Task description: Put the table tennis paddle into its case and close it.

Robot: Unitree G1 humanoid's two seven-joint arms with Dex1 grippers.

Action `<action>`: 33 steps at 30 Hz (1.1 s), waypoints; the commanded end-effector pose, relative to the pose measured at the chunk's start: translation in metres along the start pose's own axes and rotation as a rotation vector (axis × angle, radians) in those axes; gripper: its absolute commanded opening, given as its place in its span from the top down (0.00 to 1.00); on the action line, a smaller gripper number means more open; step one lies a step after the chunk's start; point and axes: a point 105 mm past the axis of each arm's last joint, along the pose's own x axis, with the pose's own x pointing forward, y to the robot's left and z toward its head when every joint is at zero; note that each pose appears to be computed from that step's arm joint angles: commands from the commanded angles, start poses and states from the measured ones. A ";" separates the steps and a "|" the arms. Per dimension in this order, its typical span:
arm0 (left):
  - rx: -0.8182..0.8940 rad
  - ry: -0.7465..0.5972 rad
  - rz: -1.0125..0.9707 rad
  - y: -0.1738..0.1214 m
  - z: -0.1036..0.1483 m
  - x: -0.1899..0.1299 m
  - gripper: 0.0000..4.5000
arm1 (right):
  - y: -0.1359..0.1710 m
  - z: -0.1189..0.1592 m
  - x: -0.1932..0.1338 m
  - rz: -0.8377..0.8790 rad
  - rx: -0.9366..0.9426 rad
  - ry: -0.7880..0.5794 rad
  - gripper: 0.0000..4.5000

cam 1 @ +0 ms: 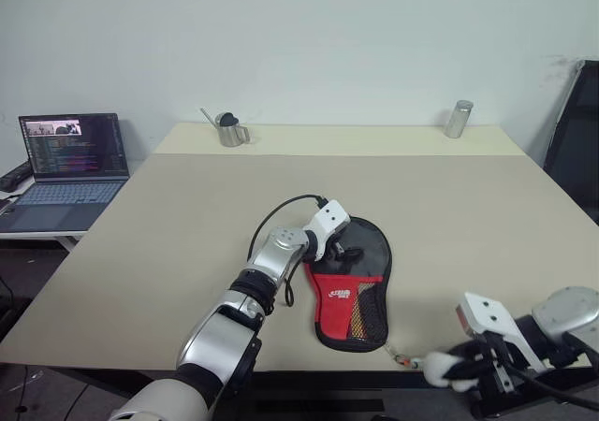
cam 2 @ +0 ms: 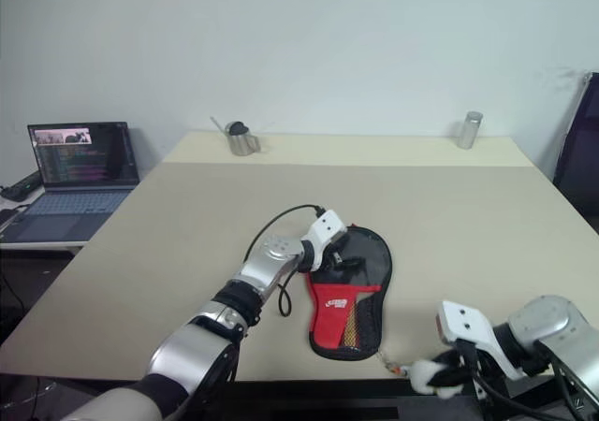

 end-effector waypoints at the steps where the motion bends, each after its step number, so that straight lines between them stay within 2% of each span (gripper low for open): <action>1: -0.023 0.097 0.022 0.003 -0.029 -0.006 0.14 | -0.014 0.004 0.006 -0.061 -0.032 0.004 0.89; 3: -0.023 0.093 0.027 0.005 -0.028 -0.007 0.14 | -0.024 0.003 0.010 -0.105 -0.043 0.021 0.75; 9: -0.055 0.048 0.040 0.013 -0.022 -0.016 0.14 | -0.029 -0.002 0.012 -0.094 -0.020 0.031 0.30; 13: -0.120 -0.137 -0.001 0.030 0.010 -0.056 0.14 | -0.048 0.004 -0.020 -0.158 -0.046 0.008 0.01; 16: -0.102 -0.189 -0.028 0.038 0.022 -0.094 0.14 | -0.073 0.006 -0.048 -0.271 -0.062 -0.009 0.01; 19: -0.057 -0.213 -0.036 0.039 0.028 -0.133 0.14 | -0.094 -0.008 -0.075 -0.345 -0.039 0.029 0.01; 22: -0.034 -0.209 0.014 0.047 0.022 -0.200 0.14 | -0.118 -0.010 -0.109 -0.429 -0.003 0.026 0.01; 23: -0.031 -0.197 0.024 0.045 0.022 -0.210 0.14 | -0.122 -0.009 -0.117 -0.439 0.008 0.006 0.01; 27: -0.043 -0.125 0.043 0.034 0.008 -0.251 0.14 | -0.131 0.011 -0.139 -0.432 0.032 -0.141 0.01; 33: -0.077 -0.008 0.096 0.036 -0.017 -0.307 0.14 | -0.123 0.018 -0.147 -0.370 0.031 -0.186 0.01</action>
